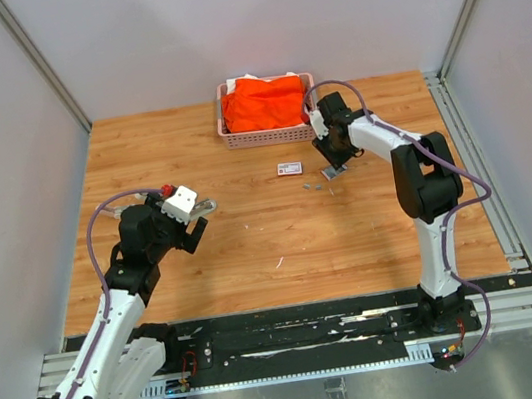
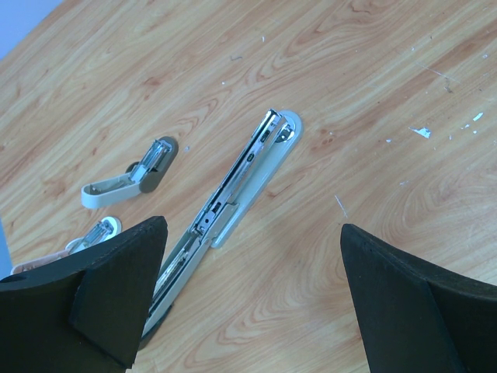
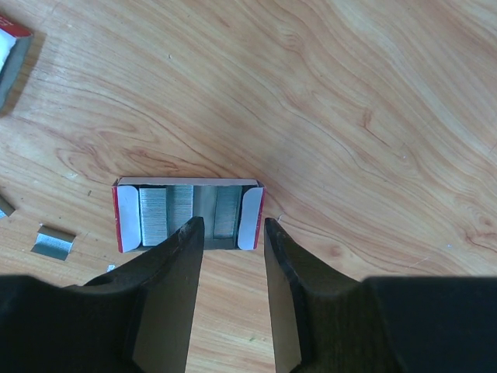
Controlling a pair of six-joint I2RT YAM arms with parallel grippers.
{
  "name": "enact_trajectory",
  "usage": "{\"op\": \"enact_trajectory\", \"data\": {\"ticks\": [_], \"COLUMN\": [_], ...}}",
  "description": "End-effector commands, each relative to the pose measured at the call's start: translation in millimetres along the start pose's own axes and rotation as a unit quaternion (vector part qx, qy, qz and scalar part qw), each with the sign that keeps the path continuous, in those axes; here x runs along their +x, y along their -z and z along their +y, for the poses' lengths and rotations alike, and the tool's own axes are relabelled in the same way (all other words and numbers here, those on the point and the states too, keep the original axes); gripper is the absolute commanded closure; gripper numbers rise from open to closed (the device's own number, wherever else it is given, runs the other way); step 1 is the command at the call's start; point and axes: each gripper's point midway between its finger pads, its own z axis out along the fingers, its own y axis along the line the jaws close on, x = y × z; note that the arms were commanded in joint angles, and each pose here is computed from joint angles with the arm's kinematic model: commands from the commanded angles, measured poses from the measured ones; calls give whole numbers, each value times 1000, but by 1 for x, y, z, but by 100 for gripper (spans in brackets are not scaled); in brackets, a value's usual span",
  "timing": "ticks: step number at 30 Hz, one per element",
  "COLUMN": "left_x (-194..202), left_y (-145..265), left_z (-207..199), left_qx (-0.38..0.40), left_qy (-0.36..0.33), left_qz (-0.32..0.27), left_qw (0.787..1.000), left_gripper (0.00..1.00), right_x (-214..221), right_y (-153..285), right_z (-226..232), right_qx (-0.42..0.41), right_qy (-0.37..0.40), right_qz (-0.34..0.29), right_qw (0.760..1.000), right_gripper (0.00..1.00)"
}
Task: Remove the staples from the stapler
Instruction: Place the staple in the staple box.
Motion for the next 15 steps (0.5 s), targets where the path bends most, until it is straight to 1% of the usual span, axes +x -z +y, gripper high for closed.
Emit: {"op": "enact_trajectory", "data": {"ticks": [1,15], "left_x": [-2,-3], "left_y": [-1,-1], "left_z": [3,4], "left_qx": [-9,-10], "left_qy": [-8,-8], "left_qz": [-8,-9], "left_qw": [1000,1000], "left_gripper": [2,2], "right_x": [8,12], "right_y": [-6,-11], "right_z": [-2,-4], "right_qx": [-8,-6], "right_qy": [-14,-12], "right_qz": [15,23], "right_qw": [1000,1000], "right_gripper": [62,63]}}
